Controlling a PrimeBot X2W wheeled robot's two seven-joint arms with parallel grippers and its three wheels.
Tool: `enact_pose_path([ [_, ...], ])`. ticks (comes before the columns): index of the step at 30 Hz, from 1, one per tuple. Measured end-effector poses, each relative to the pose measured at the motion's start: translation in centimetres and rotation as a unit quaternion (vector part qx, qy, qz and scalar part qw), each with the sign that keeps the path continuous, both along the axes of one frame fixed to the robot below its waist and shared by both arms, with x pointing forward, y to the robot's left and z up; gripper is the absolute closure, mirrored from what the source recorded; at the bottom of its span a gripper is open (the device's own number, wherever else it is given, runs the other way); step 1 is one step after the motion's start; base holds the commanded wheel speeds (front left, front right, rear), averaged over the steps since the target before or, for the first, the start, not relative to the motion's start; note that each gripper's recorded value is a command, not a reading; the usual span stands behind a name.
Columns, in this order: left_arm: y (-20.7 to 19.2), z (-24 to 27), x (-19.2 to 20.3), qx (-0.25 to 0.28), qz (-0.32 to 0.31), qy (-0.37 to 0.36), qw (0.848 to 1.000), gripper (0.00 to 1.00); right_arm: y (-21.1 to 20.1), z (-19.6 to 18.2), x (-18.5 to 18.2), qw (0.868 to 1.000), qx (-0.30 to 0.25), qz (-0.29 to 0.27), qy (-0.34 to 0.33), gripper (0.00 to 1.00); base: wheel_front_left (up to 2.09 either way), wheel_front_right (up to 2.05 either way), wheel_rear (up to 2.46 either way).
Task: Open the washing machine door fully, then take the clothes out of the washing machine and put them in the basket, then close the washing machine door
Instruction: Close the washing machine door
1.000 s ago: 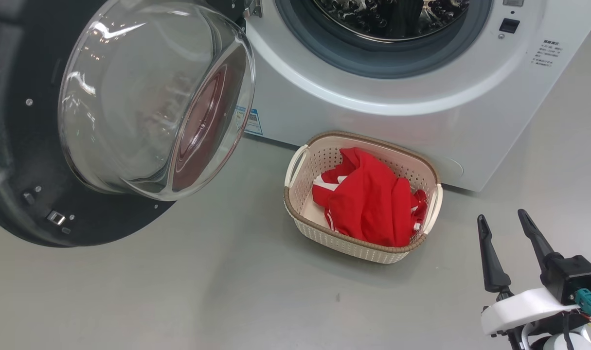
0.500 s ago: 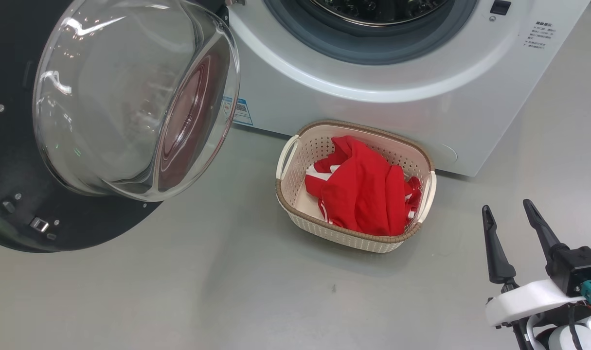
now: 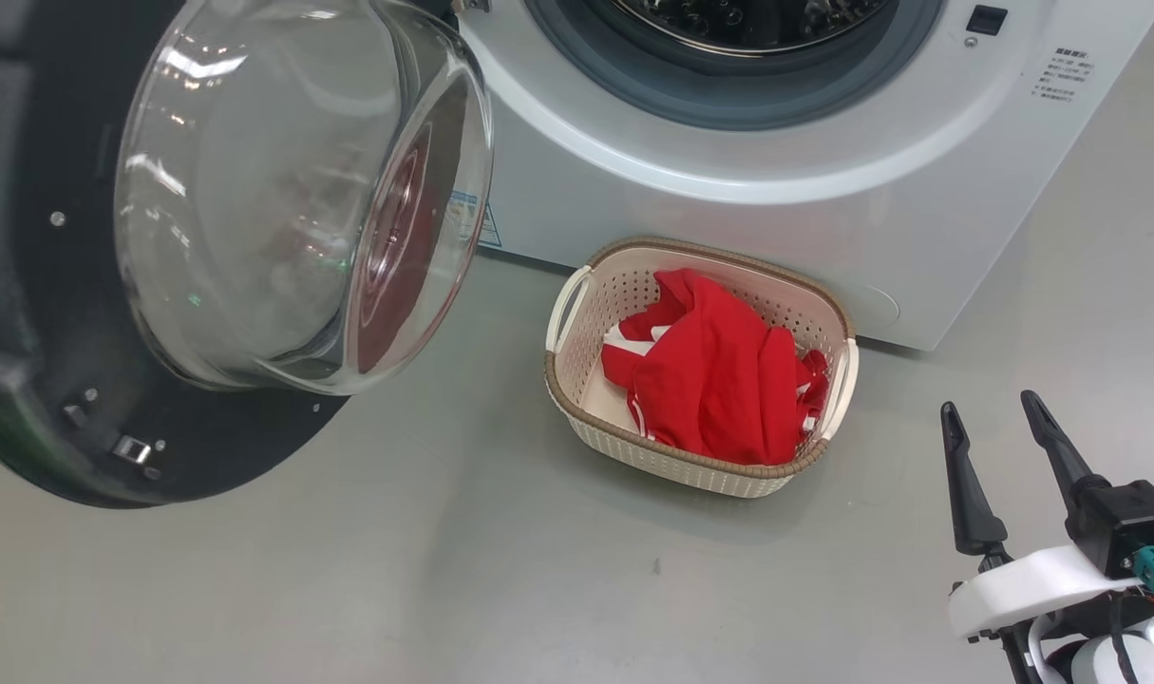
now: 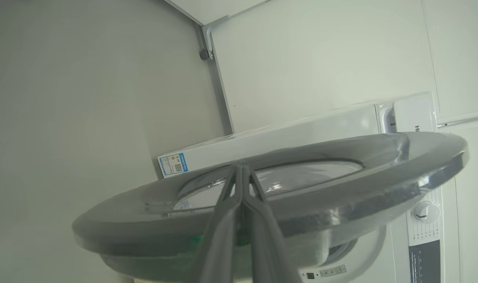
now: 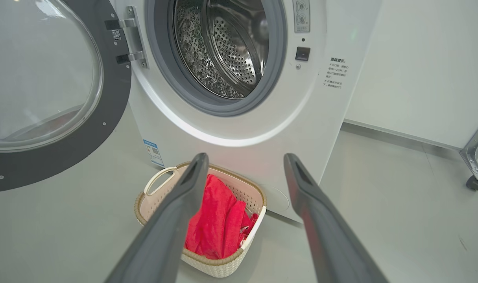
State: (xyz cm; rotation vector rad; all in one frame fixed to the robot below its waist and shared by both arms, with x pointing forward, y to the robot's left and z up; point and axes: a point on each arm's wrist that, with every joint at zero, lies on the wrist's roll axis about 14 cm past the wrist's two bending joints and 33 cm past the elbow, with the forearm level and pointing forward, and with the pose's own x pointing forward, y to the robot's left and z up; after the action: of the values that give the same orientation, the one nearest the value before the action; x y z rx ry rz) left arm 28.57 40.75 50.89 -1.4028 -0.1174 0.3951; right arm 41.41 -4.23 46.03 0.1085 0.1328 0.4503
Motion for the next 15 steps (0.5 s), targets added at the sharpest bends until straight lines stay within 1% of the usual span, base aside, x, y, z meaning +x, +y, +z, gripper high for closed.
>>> enact_pose_path([
  [1, -0.9, -0.3, 0.3, -0.005, -0.023, 0.002, 1.000, 1.00, 0.1, 0.0, 0.0, 1.000, 0.000, 0.001, -0.001, 0.00, 0.00, 0.00, 0.00],
  [3, -1.7, -0.3, 0.6, -0.009, -0.042, -0.002, 0.999, 1.00, 0.1, 0.1, 0.0, 1.000, 0.000, 0.002, -0.001, 0.00, 0.00, 0.00, 0.00],
  [11, -4.0, -0.1, 1.1, -0.031, -0.093, -0.023, 0.995, 1.00, 0.3, 0.2, 0.0, 1.000, 0.001, 0.005, -0.003, 0.00, 0.00, 0.00, 0.00],
  [15, -5.8, 0.1, 1.6, -0.034, -0.129, -0.030, 0.991, 1.00, 0.5, 0.2, -0.2, 1.000, 0.002, 0.006, -0.002, 0.00, 0.00, 0.00, 0.00],
])
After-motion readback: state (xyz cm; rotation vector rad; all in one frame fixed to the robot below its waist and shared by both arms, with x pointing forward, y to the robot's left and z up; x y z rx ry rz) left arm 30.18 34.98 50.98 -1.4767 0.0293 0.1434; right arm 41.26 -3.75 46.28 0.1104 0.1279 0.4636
